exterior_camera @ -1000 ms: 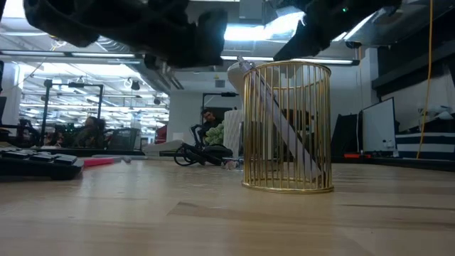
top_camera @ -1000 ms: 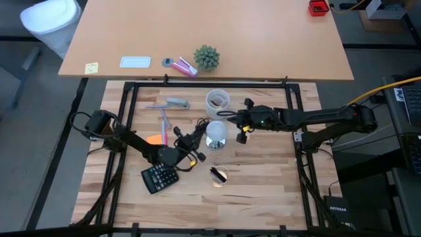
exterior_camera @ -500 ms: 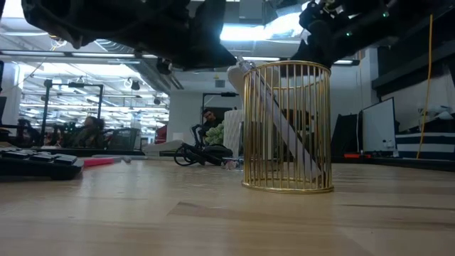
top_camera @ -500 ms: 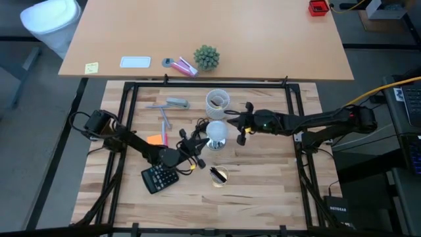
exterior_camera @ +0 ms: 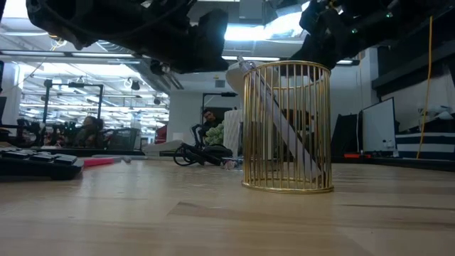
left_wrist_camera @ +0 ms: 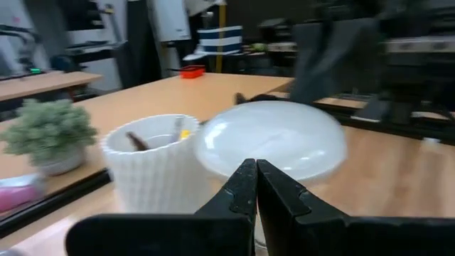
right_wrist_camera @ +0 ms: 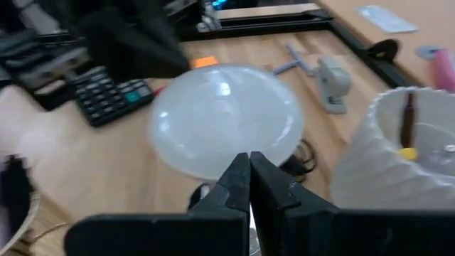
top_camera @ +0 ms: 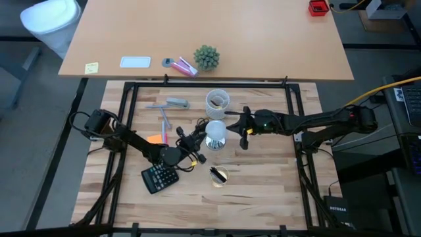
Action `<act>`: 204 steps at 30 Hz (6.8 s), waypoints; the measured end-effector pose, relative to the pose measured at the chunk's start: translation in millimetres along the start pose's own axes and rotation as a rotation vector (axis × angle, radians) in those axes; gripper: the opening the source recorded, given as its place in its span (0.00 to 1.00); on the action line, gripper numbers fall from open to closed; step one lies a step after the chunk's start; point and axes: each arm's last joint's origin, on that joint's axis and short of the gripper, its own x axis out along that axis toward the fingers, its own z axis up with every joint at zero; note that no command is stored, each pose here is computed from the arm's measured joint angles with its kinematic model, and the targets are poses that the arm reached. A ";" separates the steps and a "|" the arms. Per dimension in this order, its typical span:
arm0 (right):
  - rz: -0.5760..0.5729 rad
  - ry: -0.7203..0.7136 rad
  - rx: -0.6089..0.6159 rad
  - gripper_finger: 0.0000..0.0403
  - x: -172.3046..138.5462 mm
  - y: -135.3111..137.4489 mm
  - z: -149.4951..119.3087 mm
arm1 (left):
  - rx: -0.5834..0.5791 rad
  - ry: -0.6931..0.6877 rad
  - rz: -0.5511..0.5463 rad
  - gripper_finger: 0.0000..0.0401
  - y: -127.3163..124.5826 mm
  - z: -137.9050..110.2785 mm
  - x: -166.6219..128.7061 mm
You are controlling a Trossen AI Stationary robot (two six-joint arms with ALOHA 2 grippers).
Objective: Screw lightbulb
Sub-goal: Insert the lightbulb into the lamp
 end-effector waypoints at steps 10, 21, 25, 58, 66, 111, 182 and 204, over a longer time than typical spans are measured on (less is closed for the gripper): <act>0.135 0.031 -0.008 0.01 -0.4 15.4 -3.2 | 0.010 0.009 0.083 0.01 11.0 -1.1 13.9; 0.014 0.009 -0.069 0.01 -3.4 27.2 -2.4 | 0.046 0.007 0.190 0.01 15.6 1.0 14.8; -0.076 -0.028 -0.093 0.01 -10.1 24.1 3.2 | 0.051 -0.018 0.175 0.01 10.1 11.5 2.0; -0.156 0.011 -0.100 0.01 12.8 13.9 -7.9 | 0.005 0.062 -0.064 0.01 5.6 2.3 1.3; -0.024 0.017 -0.101 0.01 13.0 18.5 -8.5 | 0.019 0.054 0.068 0.01 10.2 1.5 2.0; -0.176 -0.040 -0.151 0.01 17.6 14.3 -4.4 | 0.019 0.105 -0.079 0.01 1.4 -3.8 -7.7; -0.195 -0.103 -0.122 0.01 12.6 5.2 4.5 | 0.048 0.029 0.112 0.01 0.7 4.4 -17.5; -0.085 -0.097 -0.120 0.01 27.6 4.3 -3.0 | 0.007 0.069 0.096 0.01 6.5 -1.9 -7.9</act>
